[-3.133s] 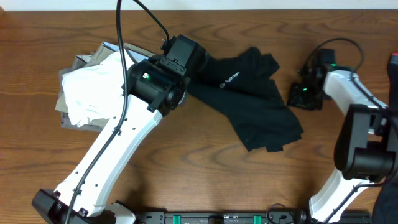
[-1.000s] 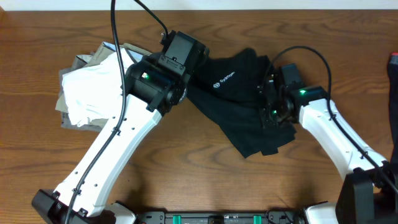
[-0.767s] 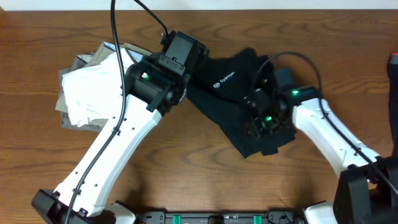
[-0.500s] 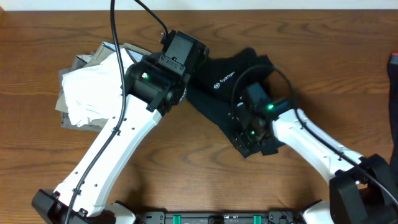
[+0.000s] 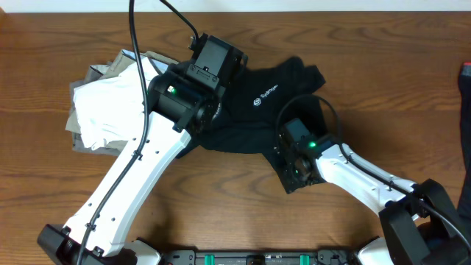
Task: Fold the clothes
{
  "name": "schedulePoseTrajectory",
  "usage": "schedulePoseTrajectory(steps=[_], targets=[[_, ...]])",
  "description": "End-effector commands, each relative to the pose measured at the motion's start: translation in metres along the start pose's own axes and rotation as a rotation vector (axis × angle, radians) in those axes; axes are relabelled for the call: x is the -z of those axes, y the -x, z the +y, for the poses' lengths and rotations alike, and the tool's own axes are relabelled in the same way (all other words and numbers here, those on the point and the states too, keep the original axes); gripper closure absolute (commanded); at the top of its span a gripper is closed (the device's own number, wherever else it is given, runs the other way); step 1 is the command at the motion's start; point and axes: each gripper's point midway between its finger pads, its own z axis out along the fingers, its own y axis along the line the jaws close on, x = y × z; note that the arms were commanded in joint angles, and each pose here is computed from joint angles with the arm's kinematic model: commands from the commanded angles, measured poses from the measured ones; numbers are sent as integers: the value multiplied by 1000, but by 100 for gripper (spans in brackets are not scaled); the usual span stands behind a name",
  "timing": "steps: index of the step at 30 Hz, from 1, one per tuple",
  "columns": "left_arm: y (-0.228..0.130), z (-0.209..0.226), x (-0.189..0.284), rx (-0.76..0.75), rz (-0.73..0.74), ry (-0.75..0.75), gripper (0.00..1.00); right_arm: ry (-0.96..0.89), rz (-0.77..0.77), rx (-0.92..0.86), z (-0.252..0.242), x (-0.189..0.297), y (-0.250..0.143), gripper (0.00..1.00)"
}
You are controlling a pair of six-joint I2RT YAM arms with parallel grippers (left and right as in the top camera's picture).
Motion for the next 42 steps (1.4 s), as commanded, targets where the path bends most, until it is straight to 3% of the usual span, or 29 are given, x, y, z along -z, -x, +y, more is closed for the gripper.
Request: schedulePoseTrajectory(steps=[1, 4, 7, 11, 15, 22, 32, 33, 37, 42], targets=[[8, 11, 13, 54, -45, -4, 87, -20, -14, 5, 2, -3, 3, 48], [8, 11, 13, 54, -44, -4, 87, -145, -37, -71, -19, -3, 6, 79], [8, 11, 13, 54, -44, -4, 87, -207, -41, -119, -32, -2, 4, 99], [8, 11, 13, 54, -44, -4, 86, 21, -34, -42, 3, 3, 12, 99], [8, 11, 13, 54, -44, -4, 84, 234, -112, 90, 34, 45, 33, 99], [8, 8, 13, 53, -43, -21, 83, 28, -276, -36, -36, 104, 63, 99], [0, -16, 13, 30, -4, -152, 83, -160, -179, -303, -121, 72, 51, 99], [-3, -21, 11, 24, 9, -172, 78, -157, -175, -323, -124, 69, 52, 99], [-20, -41, 4, -6, 82, -248, 75, -188, -160, -393, -137, 58, 52, 98], [-40, -63, -7, -2, 159, -314, 64, -193, -196, -441, -145, 58, 59, 98]])
